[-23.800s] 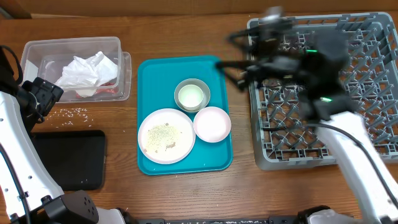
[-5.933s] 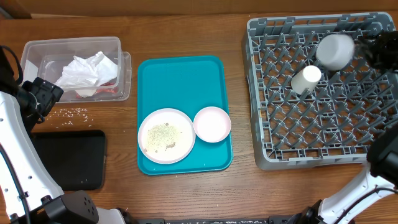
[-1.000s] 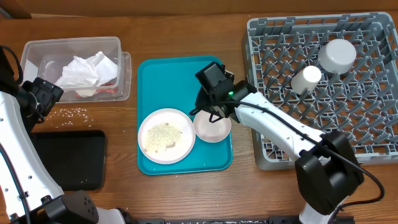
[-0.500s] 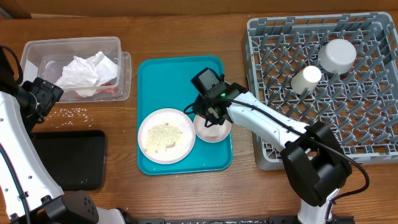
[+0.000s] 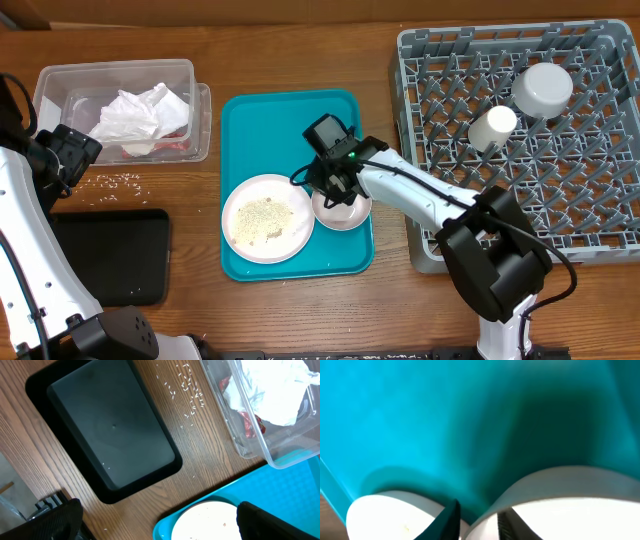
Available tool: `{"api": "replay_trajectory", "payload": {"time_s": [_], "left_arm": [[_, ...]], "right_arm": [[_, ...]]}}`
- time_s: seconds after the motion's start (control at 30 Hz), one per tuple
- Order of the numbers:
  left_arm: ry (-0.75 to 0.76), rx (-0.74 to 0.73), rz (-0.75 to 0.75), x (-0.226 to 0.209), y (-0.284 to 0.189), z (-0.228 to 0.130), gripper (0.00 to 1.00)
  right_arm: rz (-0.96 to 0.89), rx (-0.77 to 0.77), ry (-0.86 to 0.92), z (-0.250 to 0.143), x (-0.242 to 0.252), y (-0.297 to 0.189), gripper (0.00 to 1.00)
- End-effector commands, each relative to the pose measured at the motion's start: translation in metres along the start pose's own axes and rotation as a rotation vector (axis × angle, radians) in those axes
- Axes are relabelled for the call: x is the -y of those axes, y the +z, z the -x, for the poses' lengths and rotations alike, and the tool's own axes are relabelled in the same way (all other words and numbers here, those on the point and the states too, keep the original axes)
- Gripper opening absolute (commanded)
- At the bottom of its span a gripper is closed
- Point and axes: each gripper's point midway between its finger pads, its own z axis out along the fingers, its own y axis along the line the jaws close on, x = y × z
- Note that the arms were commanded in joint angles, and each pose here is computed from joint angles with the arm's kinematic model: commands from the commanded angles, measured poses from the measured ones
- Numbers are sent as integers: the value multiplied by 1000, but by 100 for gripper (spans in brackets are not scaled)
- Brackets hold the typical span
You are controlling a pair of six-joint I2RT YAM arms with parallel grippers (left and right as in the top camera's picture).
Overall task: Sort waste into correct bins and load items into the dishwasher
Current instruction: 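Grip the small white bowl and carry it to the rack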
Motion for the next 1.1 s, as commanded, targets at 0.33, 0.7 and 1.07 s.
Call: {"api": "replay_trajectory", "payload": {"time_s": [0.33,0.7,1.07], "left_arm": [[-16,11,-1,-2,-4,0,100],[-16,11,-1,-2,-4,0,100],[-16,11,-1,-2,-4,0,100]], "right_arm": [[73,63,-152,22,-31,-52,4],[148,190,-289,74,-35,-147,4],[340,236,-257,148,50,-259,4]]}}
